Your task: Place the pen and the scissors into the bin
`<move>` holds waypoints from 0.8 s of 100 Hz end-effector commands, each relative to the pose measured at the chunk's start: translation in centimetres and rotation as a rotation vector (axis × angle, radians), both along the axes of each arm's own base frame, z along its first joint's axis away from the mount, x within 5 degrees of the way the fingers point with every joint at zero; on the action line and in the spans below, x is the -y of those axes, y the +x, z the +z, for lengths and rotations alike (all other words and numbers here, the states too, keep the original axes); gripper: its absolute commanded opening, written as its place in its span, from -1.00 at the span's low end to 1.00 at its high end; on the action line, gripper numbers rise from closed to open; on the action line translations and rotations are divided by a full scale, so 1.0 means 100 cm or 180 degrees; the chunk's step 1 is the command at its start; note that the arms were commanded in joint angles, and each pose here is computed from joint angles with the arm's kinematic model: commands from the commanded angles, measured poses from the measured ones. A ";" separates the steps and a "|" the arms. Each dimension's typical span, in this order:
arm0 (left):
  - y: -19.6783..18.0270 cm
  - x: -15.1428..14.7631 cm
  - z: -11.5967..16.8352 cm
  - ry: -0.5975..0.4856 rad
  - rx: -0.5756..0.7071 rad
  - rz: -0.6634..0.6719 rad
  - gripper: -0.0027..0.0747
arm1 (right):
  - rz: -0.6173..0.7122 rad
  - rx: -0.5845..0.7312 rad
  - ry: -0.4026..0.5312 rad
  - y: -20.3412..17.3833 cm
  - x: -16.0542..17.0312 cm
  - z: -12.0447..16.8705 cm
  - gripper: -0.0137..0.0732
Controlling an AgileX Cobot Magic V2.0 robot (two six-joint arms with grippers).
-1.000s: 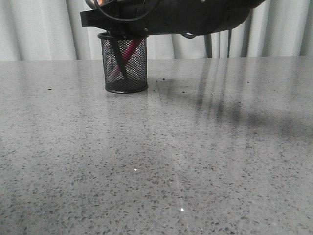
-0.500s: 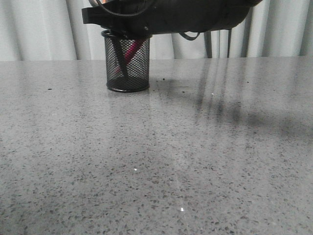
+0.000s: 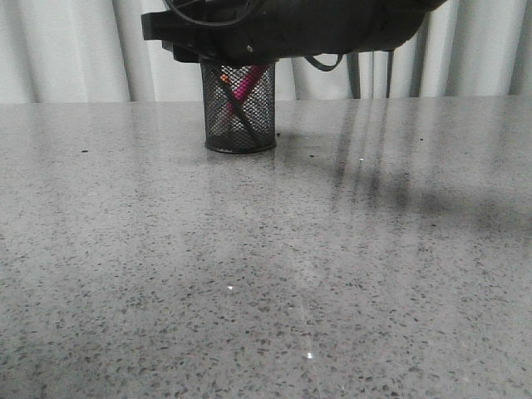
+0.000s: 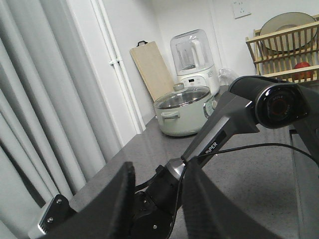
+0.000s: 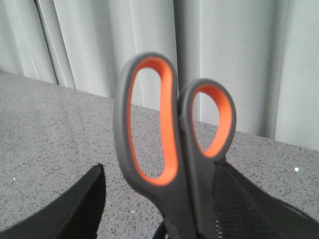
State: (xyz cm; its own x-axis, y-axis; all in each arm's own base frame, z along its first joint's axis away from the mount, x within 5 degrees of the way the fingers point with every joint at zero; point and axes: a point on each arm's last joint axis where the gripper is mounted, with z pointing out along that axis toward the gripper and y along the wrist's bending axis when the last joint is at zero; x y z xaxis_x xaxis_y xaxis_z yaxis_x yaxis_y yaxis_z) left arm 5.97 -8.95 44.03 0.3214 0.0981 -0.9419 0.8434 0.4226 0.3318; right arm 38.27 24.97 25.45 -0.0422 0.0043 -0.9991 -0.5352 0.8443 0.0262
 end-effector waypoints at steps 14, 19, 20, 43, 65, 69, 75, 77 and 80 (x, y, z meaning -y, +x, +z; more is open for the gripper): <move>-0.002 -0.006 0.015 -0.0364 0.0055 0.0188 -0.40 | -0.0027 0.0663 0.0440 -0.020 0.016 0.083 0.29; -0.002 -0.009 0.018 -0.0428 0.0094 0.0296 -0.41 | -0.0025 0.0707 0.0470 -0.026 0.020 0.096 0.29; -0.002 -0.009 0.018 -0.0446 0.0106 0.0324 -0.41 | -0.0025 0.0710 0.0472 -0.026 0.020 0.097 0.29; -0.012 -0.028 0.017 -0.0737 0.0314 0.0864 -0.63 | 0.0023 0.0509 0.0227 -0.067 0.045 0.152 -0.53; -0.021 -0.038 -0.038 -0.0742 0.0147 0.1096 -0.98 | 0.0134 0.0788 -0.0328 -0.143 0.087 0.172 -0.83; -0.021 -0.038 -0.051 -0.0768 0.0046 0.1098 -0.98 | 0.0137 0.0818 -0.0356 -0.160 0.098 0.169 -0.83; -0.023 -0.040 -0.066 -0.0900 -0.0105 0.1102 -0.98 | 0.0129 0.0839 -0.0350 -0.187 0.116 0.163 -0.83; -0.023 -0.041 -0.072 -0.0955 -0.0173 0.1108 -0.98 | 0.0134 0.0795 -0.0388 -0.192 0.120 0.155 -0.83; -0.022 -0.042 -0.079 -0.1026 -0.0260 0.1129 -0.98 | 0.0130 0.0765 -0.0431 -0.206 0.129 0.146 -0.83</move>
